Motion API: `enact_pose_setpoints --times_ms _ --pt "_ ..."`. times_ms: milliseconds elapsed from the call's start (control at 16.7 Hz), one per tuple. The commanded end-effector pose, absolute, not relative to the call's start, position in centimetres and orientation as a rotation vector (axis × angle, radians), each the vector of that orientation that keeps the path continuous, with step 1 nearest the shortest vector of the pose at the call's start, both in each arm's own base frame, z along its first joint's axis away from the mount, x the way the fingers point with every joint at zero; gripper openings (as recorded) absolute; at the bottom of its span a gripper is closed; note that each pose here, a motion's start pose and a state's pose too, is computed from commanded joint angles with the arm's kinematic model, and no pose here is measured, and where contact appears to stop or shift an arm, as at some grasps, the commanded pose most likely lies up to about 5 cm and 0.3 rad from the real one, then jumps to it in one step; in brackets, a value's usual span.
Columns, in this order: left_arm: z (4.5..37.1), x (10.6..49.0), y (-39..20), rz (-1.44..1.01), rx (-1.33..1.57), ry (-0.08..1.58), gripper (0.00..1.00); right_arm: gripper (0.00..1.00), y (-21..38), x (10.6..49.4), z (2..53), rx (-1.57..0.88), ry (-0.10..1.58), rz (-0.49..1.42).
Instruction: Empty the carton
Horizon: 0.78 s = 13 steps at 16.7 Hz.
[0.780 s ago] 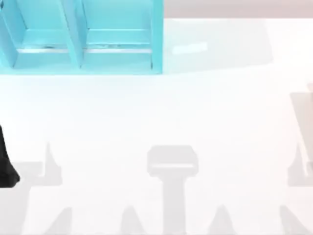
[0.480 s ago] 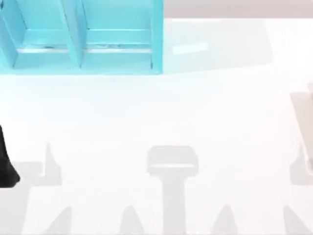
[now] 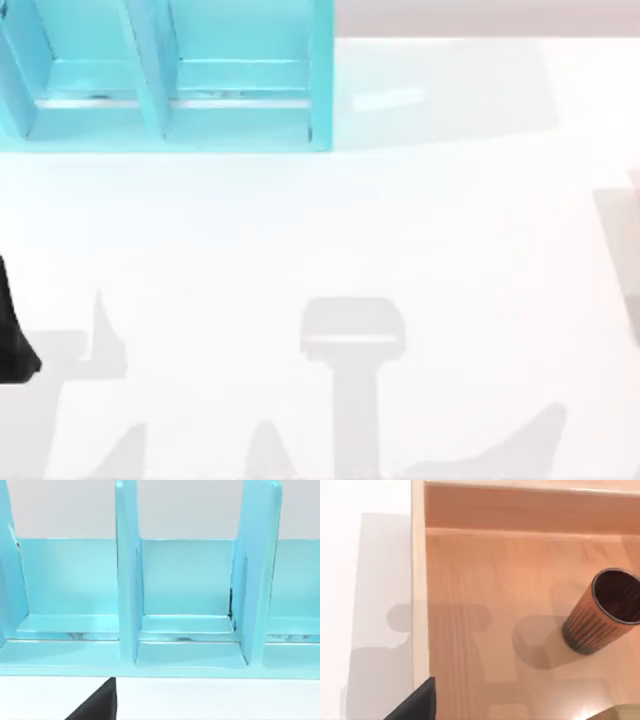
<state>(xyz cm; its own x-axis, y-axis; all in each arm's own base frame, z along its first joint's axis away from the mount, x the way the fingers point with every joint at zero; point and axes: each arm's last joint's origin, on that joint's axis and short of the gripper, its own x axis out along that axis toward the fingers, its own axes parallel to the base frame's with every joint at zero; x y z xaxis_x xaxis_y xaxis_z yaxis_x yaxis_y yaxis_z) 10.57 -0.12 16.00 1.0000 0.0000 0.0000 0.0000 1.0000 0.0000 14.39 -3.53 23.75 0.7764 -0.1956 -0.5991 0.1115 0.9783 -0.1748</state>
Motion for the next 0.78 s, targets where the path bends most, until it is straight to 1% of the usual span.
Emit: enact_pose_setpoints --times_ms 240,420,600,780 --pt "16.0 10.6 -0.1 0.0 0.0 0.0 1.0 1.0 -7.1 19.0 25.4 -0.116 1.053 -0.163" --pt "16.0 10.6 -0.1 0.0 0.0 0.0 1.0 1.0 -10.3 22.2 25.2 -0.07 1.297 -0.124" --pt "16.0 10.6 -0.1 0.0 0.0 0.0 1.0 1.0 -13.2 24.4 24.6 -0.018 1.467 -0.076" --pt "16.0 10.6 -0.1 0.0 0.0 0.0 1.0 1.0 -15.0 25.5 24.3 0.018 1.554 -0.043"
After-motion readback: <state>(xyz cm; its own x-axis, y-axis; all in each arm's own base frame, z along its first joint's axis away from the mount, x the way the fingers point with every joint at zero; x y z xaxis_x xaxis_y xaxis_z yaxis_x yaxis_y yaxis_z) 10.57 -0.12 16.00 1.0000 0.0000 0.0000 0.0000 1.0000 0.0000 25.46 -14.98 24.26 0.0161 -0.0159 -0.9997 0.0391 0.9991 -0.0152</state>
